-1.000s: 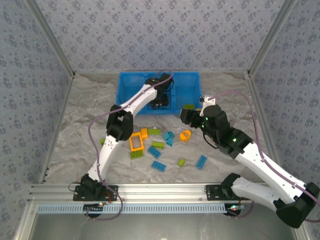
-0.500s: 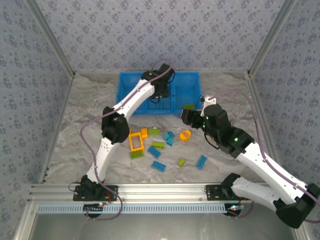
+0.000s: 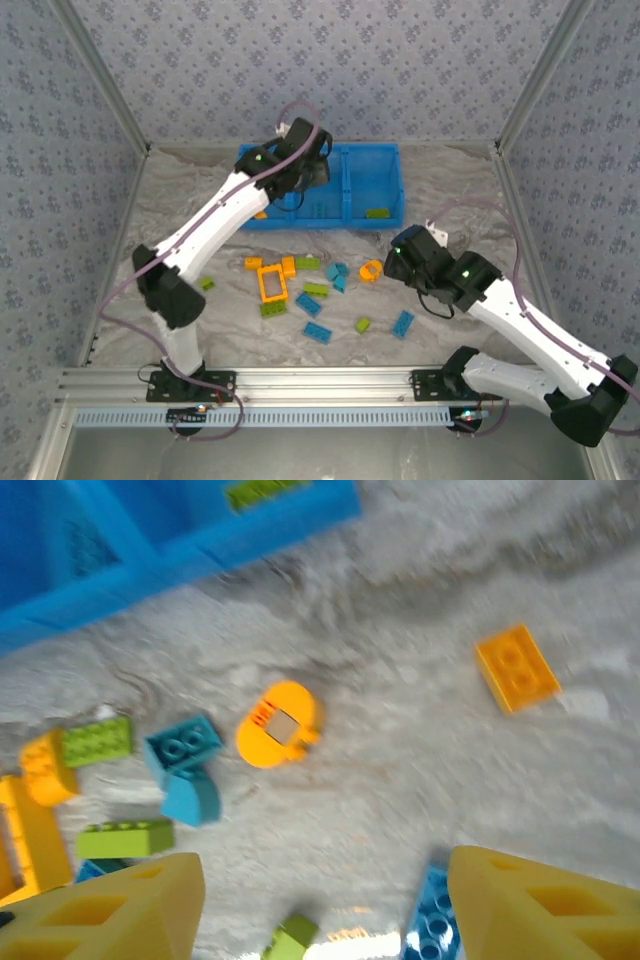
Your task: Sort the legos into containers by color
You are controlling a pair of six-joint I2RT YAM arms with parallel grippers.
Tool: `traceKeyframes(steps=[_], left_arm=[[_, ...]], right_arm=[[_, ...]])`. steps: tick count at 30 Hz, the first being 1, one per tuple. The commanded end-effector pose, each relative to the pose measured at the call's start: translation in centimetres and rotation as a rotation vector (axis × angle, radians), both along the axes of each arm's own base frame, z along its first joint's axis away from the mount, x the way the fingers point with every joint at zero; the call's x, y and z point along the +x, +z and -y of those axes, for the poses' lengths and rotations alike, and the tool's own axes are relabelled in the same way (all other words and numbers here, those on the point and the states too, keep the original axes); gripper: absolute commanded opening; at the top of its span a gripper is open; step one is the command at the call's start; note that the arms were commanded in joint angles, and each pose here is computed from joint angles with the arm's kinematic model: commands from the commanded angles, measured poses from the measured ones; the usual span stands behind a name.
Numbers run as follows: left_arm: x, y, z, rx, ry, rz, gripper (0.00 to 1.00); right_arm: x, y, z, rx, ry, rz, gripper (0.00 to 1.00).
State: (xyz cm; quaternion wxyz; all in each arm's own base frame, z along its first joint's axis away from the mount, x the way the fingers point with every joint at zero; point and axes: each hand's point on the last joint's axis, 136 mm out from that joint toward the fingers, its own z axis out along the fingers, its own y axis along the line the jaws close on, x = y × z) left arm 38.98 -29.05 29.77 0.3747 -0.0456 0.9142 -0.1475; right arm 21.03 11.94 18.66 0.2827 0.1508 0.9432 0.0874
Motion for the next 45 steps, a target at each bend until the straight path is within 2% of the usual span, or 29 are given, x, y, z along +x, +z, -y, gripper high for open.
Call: traceKeyframes(steps=[1,8,11,14,19,26,31,34,36,39,45], left_arm=[[-3.4,3.3,1.2,-0.052,-0.146,0.131,0.47],[-13.5,2.4,2.3,-0.244,-0.469,0.232,0.49],[-17.5,0.3,1.9,-0.285,-0.579,0.197,0.50],[-20.2,-2.0,0.3,-0.293,-0.592,0.145,0.51],[-22.2,-4.1,-2.3,-0.304,-0.553,0.099,0.51],[-22.3,-3.8,-2.9,-0.309,-0.537,0.112,0.51],[-21.9,-2.8,-2.9,-0.305,-0.527,0.135,0.51],[-21.6,-2.2,-3.7,-0.302,-0.491,0.164,0.50],[-21.3,-1.6,-4.5,-0.296,-0.456,0.192,0.51],[-20.5,-1.2,-5.9,-0.266,-0.377,0.224,0.50],[-19.2,-0.8,-7.5,-0.241,-0.266,0.264,0.50]], right_arm=[[-3.5,-4.3,1.9,-0.010,-0.137,-0.190,0.73],[-6.3,-12.9,1.0,0.091,-0.175,-0.395,0.73],[-6.5,-14.7,0.9,0.118,-0.182,-0.424,0.73],[-6.0,-15.4,0.5,0.140,-0.166,-0.419,0.72],[-5.5,-15.3,0.7,0.120,-0.142,-0.400,0.70],[-6.1,-17.4,0.6,0.130,-0.158,-0.479,0.60],[-5.7,-16.7,0.9,0.106,-0.155,-0.446,0.40],[-3.3,-13.2,-0.1,0.060,-0.062,-0.307,0.32],[-0.6,-9.4,-2.7,0.012,0.082,-0.177,0.32],[3.7,-5.0,-6.5,-0.085,0.213,-0.079,0.32],[14.6,-1.3,-13.9,-0.117,0.329,0.053,0.31]])
